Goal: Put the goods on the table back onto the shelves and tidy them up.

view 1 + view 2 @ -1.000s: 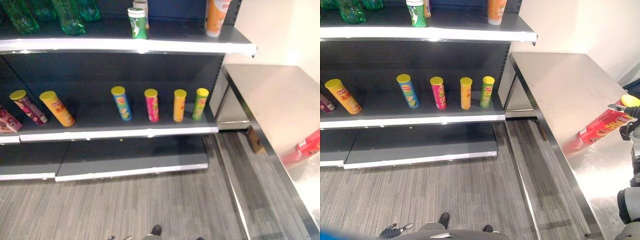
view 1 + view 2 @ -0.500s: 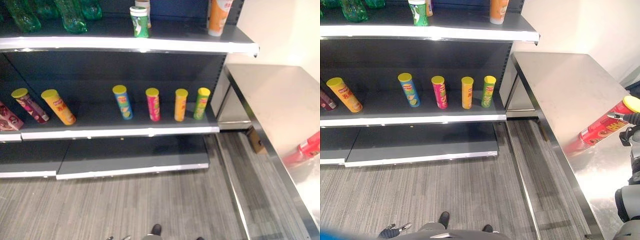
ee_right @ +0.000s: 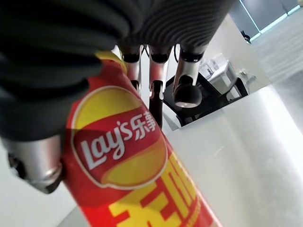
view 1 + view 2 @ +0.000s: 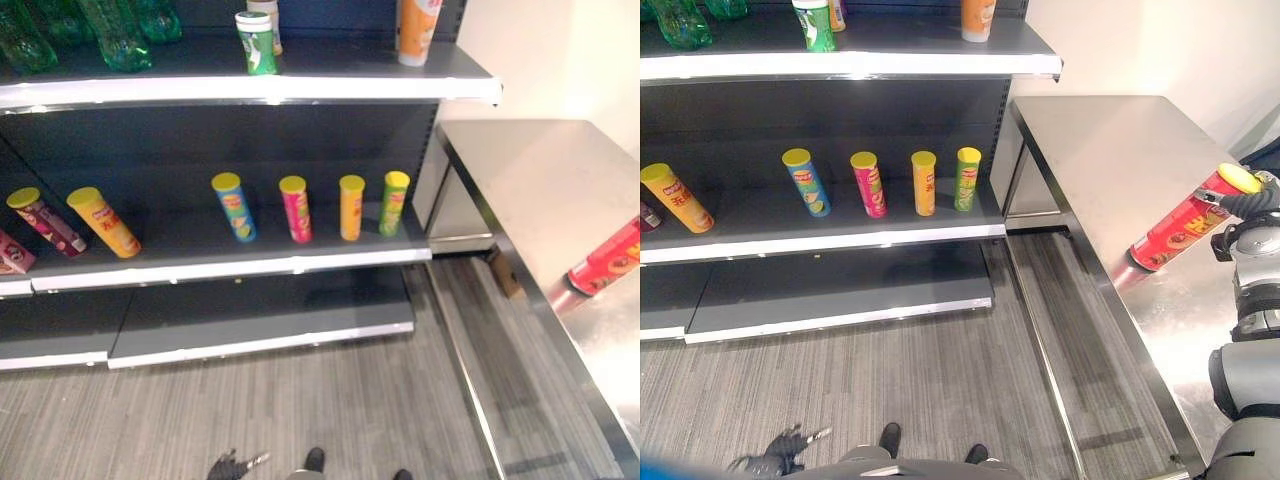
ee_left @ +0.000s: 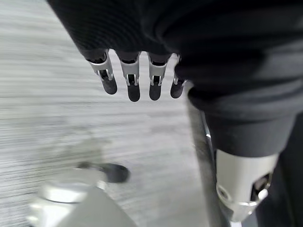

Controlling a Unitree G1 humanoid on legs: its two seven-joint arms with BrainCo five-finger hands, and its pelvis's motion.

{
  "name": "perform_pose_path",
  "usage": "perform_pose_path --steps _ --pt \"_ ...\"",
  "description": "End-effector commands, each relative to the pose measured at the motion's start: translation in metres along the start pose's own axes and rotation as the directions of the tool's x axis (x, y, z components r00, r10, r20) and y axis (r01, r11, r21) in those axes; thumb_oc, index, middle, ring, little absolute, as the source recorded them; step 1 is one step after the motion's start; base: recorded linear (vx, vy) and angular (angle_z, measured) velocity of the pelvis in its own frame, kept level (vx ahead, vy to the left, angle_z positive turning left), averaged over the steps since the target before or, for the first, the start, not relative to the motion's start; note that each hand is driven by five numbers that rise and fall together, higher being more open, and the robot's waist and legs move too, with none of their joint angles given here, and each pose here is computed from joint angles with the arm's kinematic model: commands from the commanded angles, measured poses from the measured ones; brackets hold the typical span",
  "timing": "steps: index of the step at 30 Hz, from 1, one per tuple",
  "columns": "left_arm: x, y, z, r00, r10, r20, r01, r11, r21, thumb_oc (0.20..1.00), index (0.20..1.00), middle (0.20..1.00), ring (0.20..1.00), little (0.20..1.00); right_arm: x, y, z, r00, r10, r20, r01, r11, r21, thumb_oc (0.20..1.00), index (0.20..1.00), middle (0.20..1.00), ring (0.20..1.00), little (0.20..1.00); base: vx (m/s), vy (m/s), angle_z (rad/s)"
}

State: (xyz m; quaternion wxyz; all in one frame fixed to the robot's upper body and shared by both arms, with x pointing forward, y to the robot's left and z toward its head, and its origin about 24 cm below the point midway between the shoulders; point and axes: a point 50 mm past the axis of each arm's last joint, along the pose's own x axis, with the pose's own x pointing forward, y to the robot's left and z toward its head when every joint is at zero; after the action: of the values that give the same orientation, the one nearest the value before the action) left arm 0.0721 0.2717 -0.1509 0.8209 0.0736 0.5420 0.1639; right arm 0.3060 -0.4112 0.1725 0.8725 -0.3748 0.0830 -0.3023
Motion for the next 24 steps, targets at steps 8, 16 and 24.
perform_pose_path --steps 8,16,24 --pt "0.007 0.010 0.046 0.990 0.072 0.120 -0.056 0.989 -0.135 1.000 1.000 1.000 1.000 1.000 -0.075 -0.002 0.074 0.799 -0.117 0.589 -0.039 0.969 0.245 0.200 0.200 0.200 0.200 0.200 -0.08 -0.083 -0.07" --pt "0.004 -0.001 0.034 0.991 0.069 0.115 -0.043 0.976 -0.211 1.000 1.000 1.000 1.000 1.000 -0.104 -0.009 0.074 0.738 -0.128 0.663 -0.014 0.979 0.204 0.200 0.200 0.200 0.200 0.200 -0.03 0.172 0.63" --pt "0.006 -0.004 0.056 0.984 0.059 0.168 -0.035 0.989 -0.143 1.000 1.000 1.000 1.000 1.000 -0.112 0.000 0.063 0.765 -0.102 0.636 -0.032 0.980 0.196 0.200 0.200 0.200 0.200 0.200 0.07 0.601 0.20"
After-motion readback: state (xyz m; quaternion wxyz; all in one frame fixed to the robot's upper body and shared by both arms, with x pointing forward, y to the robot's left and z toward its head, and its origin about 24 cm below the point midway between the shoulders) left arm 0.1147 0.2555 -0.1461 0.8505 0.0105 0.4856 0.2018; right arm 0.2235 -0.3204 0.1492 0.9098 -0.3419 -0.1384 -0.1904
